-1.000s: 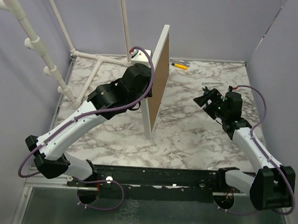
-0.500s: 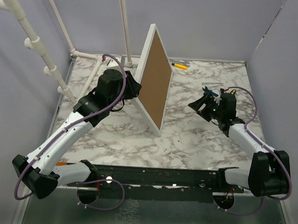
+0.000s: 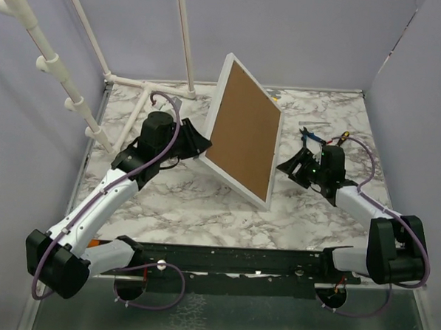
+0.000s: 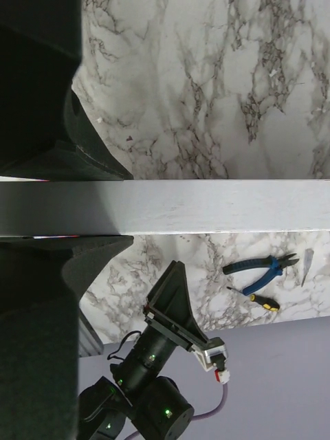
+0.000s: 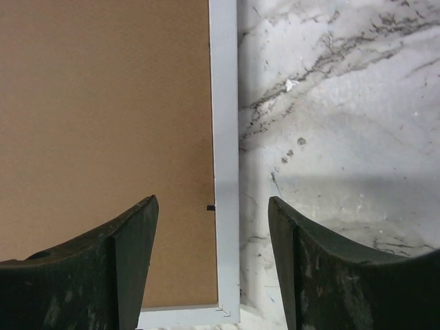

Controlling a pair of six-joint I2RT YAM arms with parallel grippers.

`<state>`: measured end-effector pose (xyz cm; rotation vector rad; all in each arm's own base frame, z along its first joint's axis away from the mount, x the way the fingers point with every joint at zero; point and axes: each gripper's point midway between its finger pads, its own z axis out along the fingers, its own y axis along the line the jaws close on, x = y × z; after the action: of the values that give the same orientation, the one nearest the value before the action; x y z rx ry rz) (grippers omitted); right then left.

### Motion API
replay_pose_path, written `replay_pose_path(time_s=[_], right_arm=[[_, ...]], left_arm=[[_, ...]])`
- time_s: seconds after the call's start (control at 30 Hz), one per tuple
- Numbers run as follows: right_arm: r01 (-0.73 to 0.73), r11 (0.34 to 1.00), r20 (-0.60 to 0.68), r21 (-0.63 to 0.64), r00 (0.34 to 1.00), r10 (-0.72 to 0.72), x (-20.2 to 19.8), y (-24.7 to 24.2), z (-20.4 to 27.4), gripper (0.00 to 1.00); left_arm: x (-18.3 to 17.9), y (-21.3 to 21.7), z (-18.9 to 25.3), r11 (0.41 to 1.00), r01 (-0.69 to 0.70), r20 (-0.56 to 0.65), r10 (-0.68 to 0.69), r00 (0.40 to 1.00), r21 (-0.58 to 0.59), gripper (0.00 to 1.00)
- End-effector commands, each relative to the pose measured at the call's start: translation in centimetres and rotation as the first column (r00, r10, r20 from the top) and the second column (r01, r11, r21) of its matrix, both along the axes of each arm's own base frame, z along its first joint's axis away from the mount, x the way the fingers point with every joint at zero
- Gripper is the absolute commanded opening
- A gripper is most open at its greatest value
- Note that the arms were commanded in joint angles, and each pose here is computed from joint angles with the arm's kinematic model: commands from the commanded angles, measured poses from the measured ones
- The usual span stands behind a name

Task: Take the photo out of the frame
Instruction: Turn over the photo frame at the center of the board.

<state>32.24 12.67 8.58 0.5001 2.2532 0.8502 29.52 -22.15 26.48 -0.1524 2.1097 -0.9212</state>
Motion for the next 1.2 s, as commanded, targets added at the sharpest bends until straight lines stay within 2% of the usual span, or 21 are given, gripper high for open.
replay_pose_path(time_s=[0.0,0.17,0.63,0.9,1.17], right_arm=[[-0.011,1.000,-0.024,-0.028,1.000,0.011,-1.0,-0.4,-1.8,0.68],[0.000,1.000,-0.028,-0.020,1.000,0.000,-1.8,-0.5,-2.5,0.67],[0.074,0.993,-0.031,-0.097,0.997,-0.077,-1.5,-2.2,-2.6,0.67],[0.105,0.987,-0.024,-0.123,0.994,-0.108,-0.8,-2.8,-2.8,0.68],[0.118,0.986,-0.013,-0.122,0.993,-0.120,-0.7,-2.9,-3.4,0.73]], left_arm=[[-1.7,-0.5,0.0,0.992,0.083,0.032,-0.080,0.996,-0.094,0.00],[-2.3,-0.3,-2.8,0.984,0.084,-0.005,-0.086,0.996,-0.155,0.00],[-3.3,1.5,-9.9,0.982,0.020,-0.039,-0.028,0.999,-0.190,0.00],[-5.2,2.0,-13.3,0.957,-0.010,-0.050,-0.005,0.999,-0.291,0.00],[-5.9,2.7,-15.5,0.958,-0.030,-0.047,0.017,0.999,-0.285,0.00]])
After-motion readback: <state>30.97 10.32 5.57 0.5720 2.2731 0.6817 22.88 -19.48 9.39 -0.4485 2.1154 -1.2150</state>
